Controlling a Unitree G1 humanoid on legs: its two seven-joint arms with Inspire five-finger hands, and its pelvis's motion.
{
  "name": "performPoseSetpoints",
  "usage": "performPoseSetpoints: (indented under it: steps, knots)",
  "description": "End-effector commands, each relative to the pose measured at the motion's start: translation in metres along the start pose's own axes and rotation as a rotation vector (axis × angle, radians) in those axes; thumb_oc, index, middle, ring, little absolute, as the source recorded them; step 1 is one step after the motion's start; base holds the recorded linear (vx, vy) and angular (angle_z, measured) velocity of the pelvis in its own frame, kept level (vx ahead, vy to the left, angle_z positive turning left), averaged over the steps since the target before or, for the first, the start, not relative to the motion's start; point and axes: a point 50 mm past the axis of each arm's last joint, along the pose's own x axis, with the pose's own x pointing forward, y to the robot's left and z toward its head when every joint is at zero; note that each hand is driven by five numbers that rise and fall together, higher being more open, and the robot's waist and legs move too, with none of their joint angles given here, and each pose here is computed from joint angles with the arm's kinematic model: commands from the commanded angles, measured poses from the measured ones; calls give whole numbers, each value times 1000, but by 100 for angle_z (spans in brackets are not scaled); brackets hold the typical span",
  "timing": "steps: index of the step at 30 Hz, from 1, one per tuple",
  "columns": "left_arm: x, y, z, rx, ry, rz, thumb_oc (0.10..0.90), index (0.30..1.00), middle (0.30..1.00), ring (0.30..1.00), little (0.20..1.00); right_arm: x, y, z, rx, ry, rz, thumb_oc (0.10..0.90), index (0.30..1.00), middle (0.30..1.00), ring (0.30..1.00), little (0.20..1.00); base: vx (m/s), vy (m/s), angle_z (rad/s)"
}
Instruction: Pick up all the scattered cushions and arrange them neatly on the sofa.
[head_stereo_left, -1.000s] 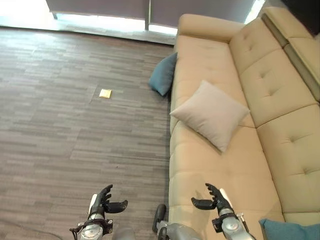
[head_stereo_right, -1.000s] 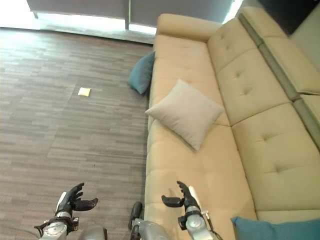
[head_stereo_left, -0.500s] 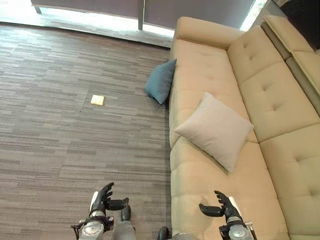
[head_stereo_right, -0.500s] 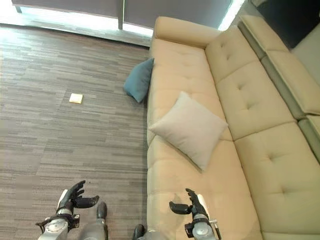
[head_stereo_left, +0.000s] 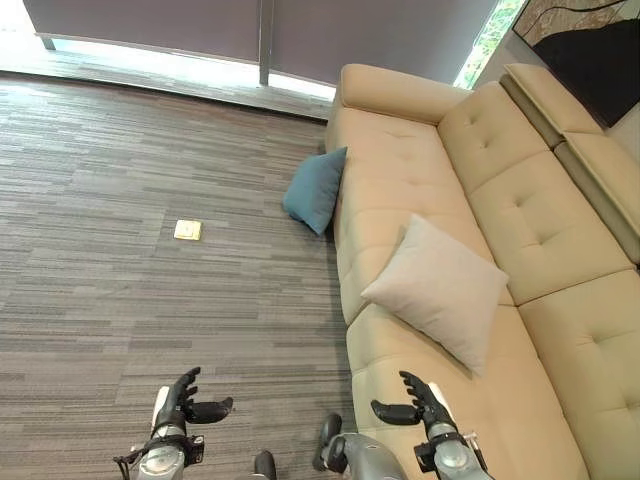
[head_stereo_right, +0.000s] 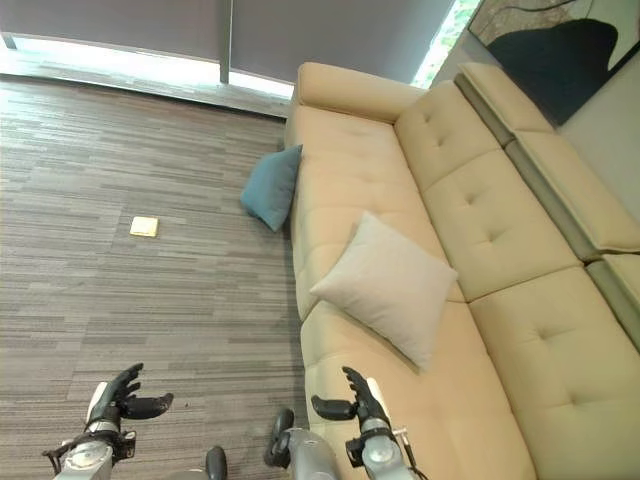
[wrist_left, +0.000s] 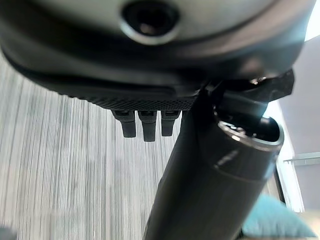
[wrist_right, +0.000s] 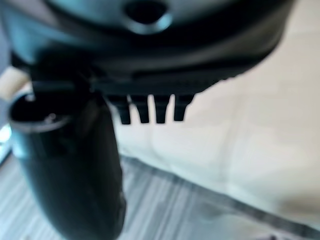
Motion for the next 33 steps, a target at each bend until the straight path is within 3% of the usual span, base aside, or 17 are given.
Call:
performPoseSetpoints:
  steps: [1, 10, 25, 33]
  knots:
    - [2, 0, 38, 8, -196, -20, 800, 900, 900, 900, 900, 9, -31, 21, -15, -98, -105, 800, 900, 900, 900, 900, 334, 42, -16]
    - [-7, -11, 21, 4, -142, -67, 800, 900, 900, 900, 900, 5, -37, 7, 9, -55, -123, 800, 900, 900, 900, 900, 261, -28, -8]
    - [-5, -22, 35, -22, -198, -89, 800, 900, 900, 900, 900, 9, -55, 16, -49, -89, -178, 800, 900, 900, 900, 900, 94, 189, -78]
    - [-2, -6, 42, 2, -231, -37, 800, 900, 900, 900, 900, 11, -46, 18, -12, -85, -177, 800, 900, 900, 900, 900, 117, 240, -63]
